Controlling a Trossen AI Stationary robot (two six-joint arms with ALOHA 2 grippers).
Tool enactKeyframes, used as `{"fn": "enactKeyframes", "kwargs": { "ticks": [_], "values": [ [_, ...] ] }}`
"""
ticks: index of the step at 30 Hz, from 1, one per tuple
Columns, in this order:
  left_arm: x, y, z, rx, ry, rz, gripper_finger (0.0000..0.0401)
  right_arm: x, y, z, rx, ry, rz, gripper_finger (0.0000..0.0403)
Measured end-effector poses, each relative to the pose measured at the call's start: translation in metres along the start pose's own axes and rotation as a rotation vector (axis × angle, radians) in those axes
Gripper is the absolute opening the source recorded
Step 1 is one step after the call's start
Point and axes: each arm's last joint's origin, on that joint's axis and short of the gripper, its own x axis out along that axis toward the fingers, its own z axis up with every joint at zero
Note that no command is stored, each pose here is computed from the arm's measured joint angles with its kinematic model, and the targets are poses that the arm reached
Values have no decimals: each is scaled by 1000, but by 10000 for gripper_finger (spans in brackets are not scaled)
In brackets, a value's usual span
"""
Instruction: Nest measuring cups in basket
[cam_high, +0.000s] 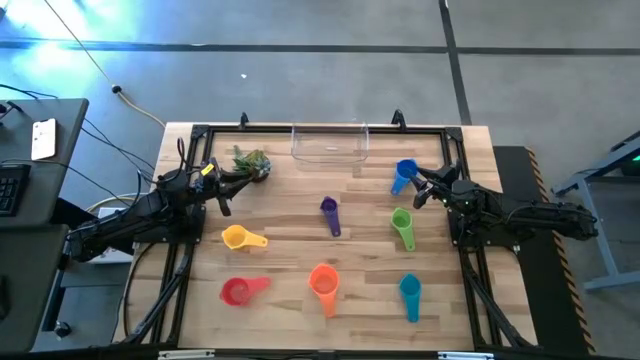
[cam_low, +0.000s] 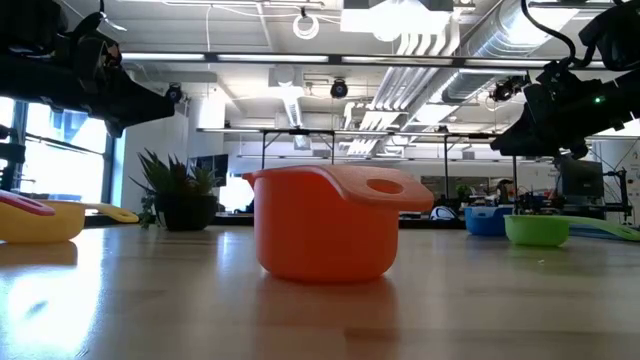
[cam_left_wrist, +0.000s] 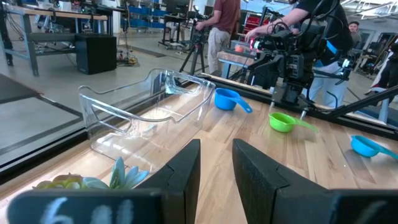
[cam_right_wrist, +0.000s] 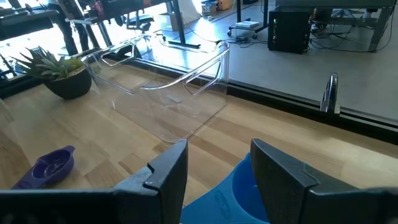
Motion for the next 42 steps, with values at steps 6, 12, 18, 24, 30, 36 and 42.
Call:
{"fn": "enactKeyframes", "kwargs": {
  "ticks": [6, 12, 18, 24, 30, 36, 42],
  "values": [
    [0, 0, 0, -31, 0, 0, 85, 0, 0, 0, 0, 0, 0, 165],
    [0, 0, 0, -54, -2, 8, 85, 0, 0, 0, 0, 0, 0, 165],
    [0, 0, 0, -57, -2, 8, 85, 0, 0, 0, 1, 0, 0, 165],
    [0, 1, 0, -126, -7, 30, 85, 0, 0, 0, 1, -2, -4, 165],
    [0, 1, 0, -211, -10, 30, 85, 0, 1, 0, 2, 7, 24, 165],
    [0, 1, 0, -220, -10, 32, 85, 0, 2, 3, 120, -19, 37, 165],
    [0, 2, 0, -156, -14, 58, 85, 0, 4, 4, 215, -18, 85, 165]
  ]
}}
